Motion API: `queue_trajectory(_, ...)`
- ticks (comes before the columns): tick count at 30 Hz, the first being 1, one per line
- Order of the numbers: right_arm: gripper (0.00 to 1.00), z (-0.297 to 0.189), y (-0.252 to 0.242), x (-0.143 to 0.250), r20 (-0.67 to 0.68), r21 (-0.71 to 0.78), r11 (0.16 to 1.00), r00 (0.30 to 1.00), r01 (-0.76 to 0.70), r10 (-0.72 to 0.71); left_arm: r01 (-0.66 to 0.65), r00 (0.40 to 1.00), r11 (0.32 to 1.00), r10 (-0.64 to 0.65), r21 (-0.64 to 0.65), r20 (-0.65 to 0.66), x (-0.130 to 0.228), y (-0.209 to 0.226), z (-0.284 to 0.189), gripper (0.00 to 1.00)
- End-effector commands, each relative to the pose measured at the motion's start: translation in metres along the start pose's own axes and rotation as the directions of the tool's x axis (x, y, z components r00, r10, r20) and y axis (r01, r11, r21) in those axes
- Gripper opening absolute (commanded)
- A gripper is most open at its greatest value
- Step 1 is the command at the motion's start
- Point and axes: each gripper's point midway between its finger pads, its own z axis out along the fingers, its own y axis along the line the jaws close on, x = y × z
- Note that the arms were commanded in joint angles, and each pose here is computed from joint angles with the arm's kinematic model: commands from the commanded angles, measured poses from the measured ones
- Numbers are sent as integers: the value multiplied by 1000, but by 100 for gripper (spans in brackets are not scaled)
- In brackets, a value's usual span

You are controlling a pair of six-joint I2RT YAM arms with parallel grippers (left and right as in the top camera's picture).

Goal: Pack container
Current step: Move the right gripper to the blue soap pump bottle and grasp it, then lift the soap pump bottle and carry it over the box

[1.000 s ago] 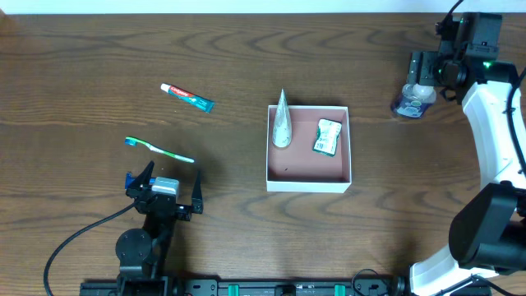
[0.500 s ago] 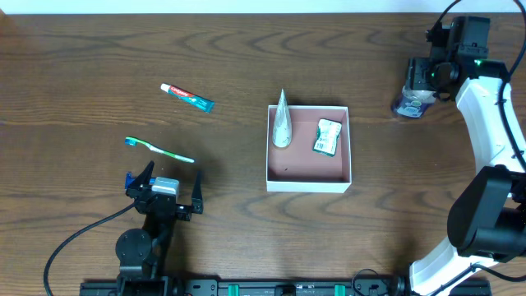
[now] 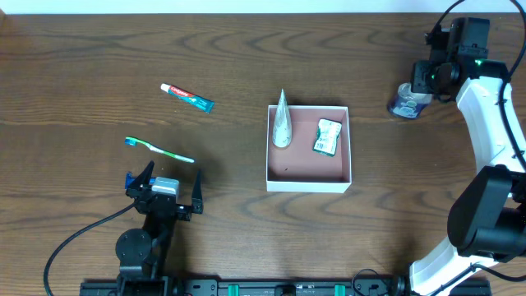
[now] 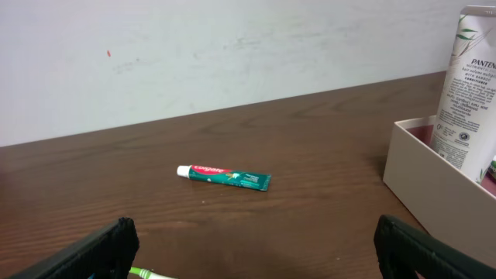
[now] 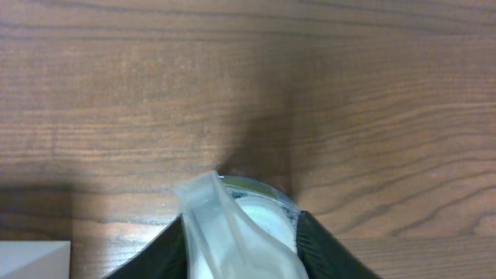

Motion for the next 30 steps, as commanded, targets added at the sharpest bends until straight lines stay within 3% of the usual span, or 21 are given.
queue_trajectory(1, 31, -3, 1, -5, 12, -12, 1000, 1000, -14, 14, 16, 999, 1000, -16, 11, -44, 15, -2, 1, 98)
queue_trajectory(5, 16, -3, 1, -5, 12, -13, 1000, 1000, -21, 21, 16, 999, 1000, -16, 10, -44, 15, -2, 1, 98)
queue_trajectory(9, 10, -4, 1, -6, 14, -13, 1000, 1000, -22, 22, 16, 999, 1000, -16, 11, -44, 15, -2, 1, 98)
queue_trajectory(15, 10, -28, 6, -16, 55, -38, 999, 998, -32, 34, 16, 999, 1000, -16, 10, -44, 15, -2, 1, 98)
queue_trajectory(19, 10, -65, 17, -30, 127, -95, 995, 991, -29, 41, 16, 999, 1000, -16, 11, -44, 15, -2, 1, 98)
queue_trajectory(30, 14, -188, 76, -39, 287, -252, 956, 932, -151, 223, 16, 999, 1000, -16, 10, -44, 15, -2, 1, 98)
